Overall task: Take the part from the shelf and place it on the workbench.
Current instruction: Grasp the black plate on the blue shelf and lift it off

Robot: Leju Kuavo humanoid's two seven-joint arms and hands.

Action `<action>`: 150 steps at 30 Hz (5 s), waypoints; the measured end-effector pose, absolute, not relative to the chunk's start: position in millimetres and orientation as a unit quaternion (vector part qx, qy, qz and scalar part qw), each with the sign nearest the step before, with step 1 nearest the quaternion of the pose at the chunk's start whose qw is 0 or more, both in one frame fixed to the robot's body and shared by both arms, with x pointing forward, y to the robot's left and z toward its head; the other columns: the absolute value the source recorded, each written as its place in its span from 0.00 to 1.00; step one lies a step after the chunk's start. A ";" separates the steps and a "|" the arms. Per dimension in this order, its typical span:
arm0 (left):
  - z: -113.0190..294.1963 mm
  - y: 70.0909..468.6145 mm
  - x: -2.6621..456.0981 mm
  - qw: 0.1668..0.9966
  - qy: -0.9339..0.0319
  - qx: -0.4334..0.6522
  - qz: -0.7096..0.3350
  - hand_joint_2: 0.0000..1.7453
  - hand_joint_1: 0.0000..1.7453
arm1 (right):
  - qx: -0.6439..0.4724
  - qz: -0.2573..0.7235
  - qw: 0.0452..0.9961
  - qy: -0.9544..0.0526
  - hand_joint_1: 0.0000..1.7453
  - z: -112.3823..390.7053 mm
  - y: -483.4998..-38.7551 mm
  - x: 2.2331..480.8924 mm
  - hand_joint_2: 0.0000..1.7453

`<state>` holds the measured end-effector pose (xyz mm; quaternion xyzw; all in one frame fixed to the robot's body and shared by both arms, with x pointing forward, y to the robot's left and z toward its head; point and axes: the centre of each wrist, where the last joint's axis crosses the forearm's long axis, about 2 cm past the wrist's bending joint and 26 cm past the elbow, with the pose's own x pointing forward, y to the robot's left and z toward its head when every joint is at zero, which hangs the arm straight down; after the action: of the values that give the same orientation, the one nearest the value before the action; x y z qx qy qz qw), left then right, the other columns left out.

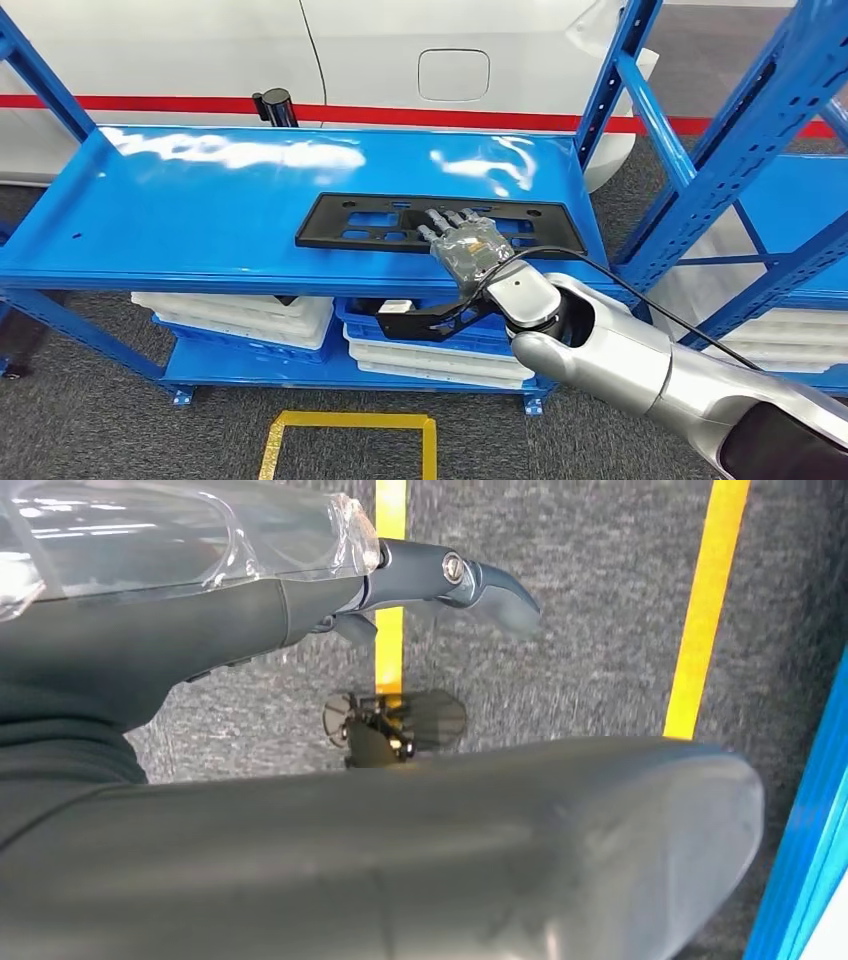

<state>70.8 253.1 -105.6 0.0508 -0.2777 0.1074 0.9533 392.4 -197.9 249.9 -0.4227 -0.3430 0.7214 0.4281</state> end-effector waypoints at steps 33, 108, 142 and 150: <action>-105.1 251.6 72.3 0.958 -0.255 0.075 0.110 0.00 0.00 | -0.415 0.757 0.425 -0.271 0.00 228.7 -205.8 384.8 1.00; -103.6 236.6 72.6 0.963 -0.237 0.062 0.116 0.00 0.00 | -0.533 0.658 0.410 -0.339 0.00 193.6 -242.2 359.5 1.00; -103.5 234.3 72.3 0.957 -0.267 0.051 0.102 0.75 0.00 | -0.449 0.704 0.421 -0.354 1.00 163.4 -234.3 351.8 1.00; -103.8 234.4 71.1 0.952 -0.285 0.048 0.100 1.00 0.00 | -0.446 0.702 0.429 -0.352 1.00 162.8 -233.2 351.2 1.00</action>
<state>71.1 234.4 -103.8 0.0478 -0.2846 0.0995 0.9523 351.2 -233.2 162.8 -0.4456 -0.3525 0.7023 0.4289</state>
